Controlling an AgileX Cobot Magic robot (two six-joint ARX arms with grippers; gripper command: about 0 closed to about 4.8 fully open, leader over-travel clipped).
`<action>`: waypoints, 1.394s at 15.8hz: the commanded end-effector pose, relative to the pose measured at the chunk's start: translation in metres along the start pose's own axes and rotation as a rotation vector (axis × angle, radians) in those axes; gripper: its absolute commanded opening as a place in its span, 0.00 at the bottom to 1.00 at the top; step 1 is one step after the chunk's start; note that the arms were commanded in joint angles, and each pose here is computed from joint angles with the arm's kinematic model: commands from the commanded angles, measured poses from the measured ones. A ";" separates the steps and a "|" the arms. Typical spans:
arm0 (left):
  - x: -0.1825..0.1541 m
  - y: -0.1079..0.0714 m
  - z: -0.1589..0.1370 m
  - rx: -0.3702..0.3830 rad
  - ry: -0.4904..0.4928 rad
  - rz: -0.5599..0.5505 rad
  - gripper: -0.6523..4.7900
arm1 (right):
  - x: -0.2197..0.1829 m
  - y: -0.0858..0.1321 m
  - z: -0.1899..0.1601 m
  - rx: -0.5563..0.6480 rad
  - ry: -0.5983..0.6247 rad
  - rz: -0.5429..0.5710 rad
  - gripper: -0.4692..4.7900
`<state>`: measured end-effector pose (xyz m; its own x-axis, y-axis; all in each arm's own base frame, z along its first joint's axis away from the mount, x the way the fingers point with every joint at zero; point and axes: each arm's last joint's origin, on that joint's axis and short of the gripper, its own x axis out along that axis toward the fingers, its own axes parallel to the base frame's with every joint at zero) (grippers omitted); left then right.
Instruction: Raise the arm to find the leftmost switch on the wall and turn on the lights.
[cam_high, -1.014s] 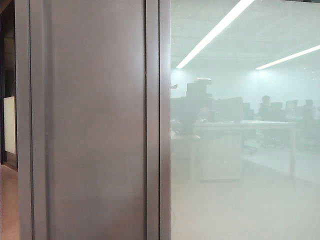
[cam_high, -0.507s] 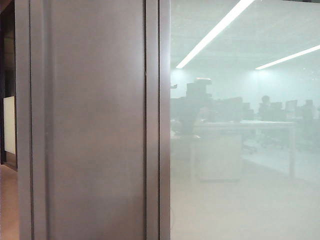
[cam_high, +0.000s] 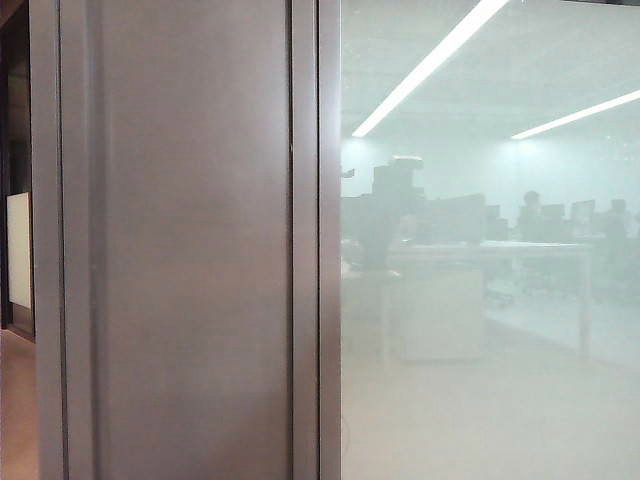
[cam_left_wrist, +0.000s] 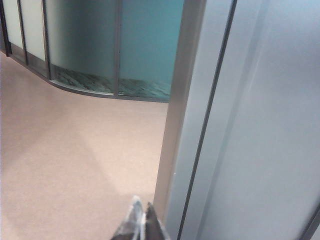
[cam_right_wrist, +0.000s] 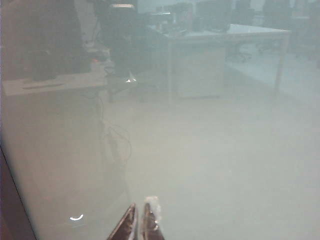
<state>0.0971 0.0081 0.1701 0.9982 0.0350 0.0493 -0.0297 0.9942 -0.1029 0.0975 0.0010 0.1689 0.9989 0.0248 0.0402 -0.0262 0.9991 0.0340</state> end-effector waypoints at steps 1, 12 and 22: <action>0.000 0.000 0.002 0.004 -0.011 -0.005 0.11 | 0.000 0.000 0.002 -0.003 -0.021 0.000 0.13; 0.000 0.000 0.000 0.020 0.006 -0.003 0.11 | 0.000 0.000 0.002 -0.002 -0.021 0.000 0.13; 0.000 0.000 0.000 0.020 0.007 -0.003 0.11 | 0.000 0.000 0.002 -0.003 -0.015 0.000 0.13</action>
<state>0.0971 0.0081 0.1684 0.9989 0.0350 0.0322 -0.0321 0.9956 -0.0879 0.0976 0.0010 0.1686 0.9990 0.0244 0.0372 -0.0257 0.9991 0.0341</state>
